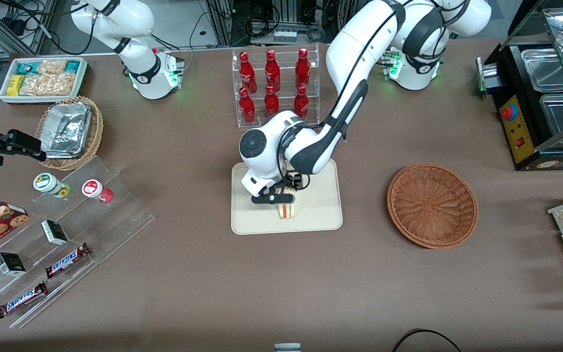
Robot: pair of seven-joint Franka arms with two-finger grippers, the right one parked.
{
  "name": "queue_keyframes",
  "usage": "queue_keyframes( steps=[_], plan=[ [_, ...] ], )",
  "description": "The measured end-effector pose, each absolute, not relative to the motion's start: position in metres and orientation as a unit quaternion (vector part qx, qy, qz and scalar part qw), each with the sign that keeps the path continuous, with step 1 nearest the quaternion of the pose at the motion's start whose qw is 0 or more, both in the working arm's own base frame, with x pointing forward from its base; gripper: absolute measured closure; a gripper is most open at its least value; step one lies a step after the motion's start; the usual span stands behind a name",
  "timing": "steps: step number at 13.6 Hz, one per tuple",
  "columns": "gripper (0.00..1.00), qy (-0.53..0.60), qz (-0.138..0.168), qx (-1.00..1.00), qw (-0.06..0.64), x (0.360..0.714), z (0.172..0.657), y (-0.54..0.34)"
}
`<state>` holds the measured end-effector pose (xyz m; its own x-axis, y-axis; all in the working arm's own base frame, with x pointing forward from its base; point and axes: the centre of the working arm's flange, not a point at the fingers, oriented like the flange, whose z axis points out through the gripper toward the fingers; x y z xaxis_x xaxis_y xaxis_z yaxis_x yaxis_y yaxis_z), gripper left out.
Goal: Place sandwich from basket to tray
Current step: 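Lower the sandwich onto the tray and open the left gripper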
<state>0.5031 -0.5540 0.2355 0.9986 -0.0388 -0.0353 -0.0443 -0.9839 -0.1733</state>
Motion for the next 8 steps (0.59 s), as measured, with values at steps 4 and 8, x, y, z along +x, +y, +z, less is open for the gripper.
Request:
queue_keyframes(
  steps=[4, 8],
  plan=[
    [0.0, 0.02, 0.009, -0.997, 0.079, 0.506, 0.247, -0.558],
    [0.0, 0.012, 0.007, -0.998, 0.063, 0.509, 0.284, -0.559]
  ],
)
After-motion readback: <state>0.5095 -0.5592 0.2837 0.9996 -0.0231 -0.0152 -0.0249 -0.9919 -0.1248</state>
